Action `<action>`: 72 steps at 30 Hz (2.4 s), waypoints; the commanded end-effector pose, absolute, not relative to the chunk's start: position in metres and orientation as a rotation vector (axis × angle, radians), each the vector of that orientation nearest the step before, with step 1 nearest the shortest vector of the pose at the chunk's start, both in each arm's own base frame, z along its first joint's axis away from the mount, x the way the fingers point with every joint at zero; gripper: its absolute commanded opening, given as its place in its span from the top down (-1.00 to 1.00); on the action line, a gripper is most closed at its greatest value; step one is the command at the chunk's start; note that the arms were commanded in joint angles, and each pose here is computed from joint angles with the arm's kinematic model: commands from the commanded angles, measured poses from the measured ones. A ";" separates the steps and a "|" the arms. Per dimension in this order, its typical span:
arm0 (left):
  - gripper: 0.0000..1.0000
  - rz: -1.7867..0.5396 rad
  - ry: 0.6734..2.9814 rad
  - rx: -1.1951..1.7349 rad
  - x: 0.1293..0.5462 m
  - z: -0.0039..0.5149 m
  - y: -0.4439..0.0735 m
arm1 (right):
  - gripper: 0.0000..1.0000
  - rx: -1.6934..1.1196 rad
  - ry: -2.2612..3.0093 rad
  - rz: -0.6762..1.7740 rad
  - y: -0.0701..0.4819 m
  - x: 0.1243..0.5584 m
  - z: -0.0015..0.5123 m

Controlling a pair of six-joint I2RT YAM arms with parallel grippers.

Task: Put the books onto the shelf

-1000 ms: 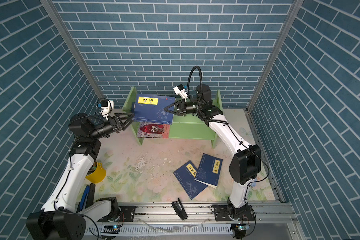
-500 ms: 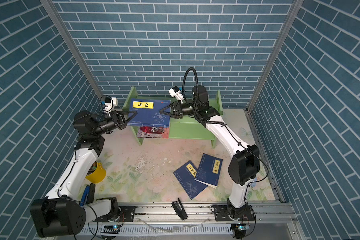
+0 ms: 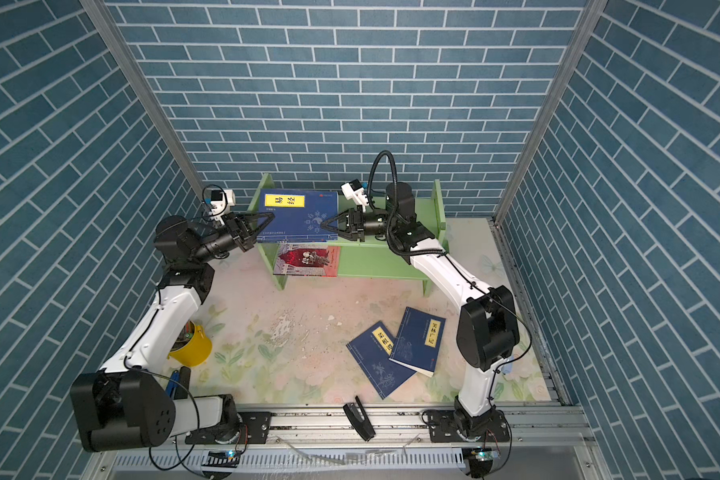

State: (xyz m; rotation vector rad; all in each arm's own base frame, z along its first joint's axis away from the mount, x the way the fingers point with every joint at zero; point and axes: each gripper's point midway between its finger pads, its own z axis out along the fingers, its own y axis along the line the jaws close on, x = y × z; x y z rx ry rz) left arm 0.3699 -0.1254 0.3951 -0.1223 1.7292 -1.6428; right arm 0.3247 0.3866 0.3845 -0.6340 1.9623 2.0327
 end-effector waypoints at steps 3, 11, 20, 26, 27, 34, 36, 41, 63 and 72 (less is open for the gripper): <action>0.23 -1.566 1.715 -0.086 0.366 0.403 -0.120 | 1.00 -0.640 1.865 2.029 0.386 0.327 0.409; -0.25 -1.295 1.783 -0.148 0.349 0.409 -0.073 | 1.00 -0.608 2.014 1.868 0.386 0.339 0.390; -0.24 -1.327 1.721 -0.112 0.342 0.429 -0.067 | 1.00 -0.524 2.147 1.787 0.397 0.361 0.370; -0.25 -1.369 1.687 -0.108 0.344 0.434 -0.068 | 1.00 -0.502 2.201 1.764 0.411 0.369 0.360; -0.26 -1.369 1.687 -0.105 0.344 0.434 -0.068 | 1.00 -0.499 2.209 1.761 0.412 0.370 0.358; -0.26 -1.374 1.689 -0.095 0.345 0.431 -0.070 | 1.00 -0.504 2.244 1.765 0.426 0.371 0.353; -0.26 -1.375 1.690 -0.095 0.346 0.430 -0.070 | 0.99 -0.502 2.256 1.765 0.429 0.371 0.351; -0.27 -1.376 1.692 -0.098 0.347 0.426 -0.071 | 0.58 -0.456 2.315 1.702 0.431 0.376 0.341; -0.26 -1.298 1.734 -0.049 0.347 0.415 -0.071 | -0.41 -0.339 2.395 1.303 0.396 0.391 0.340; -0.26 -1.214 1.797 0.014 0.340 0.403 -0.073 | -0.27 -0.324 2.389 1.037 0.370 0.402 0.337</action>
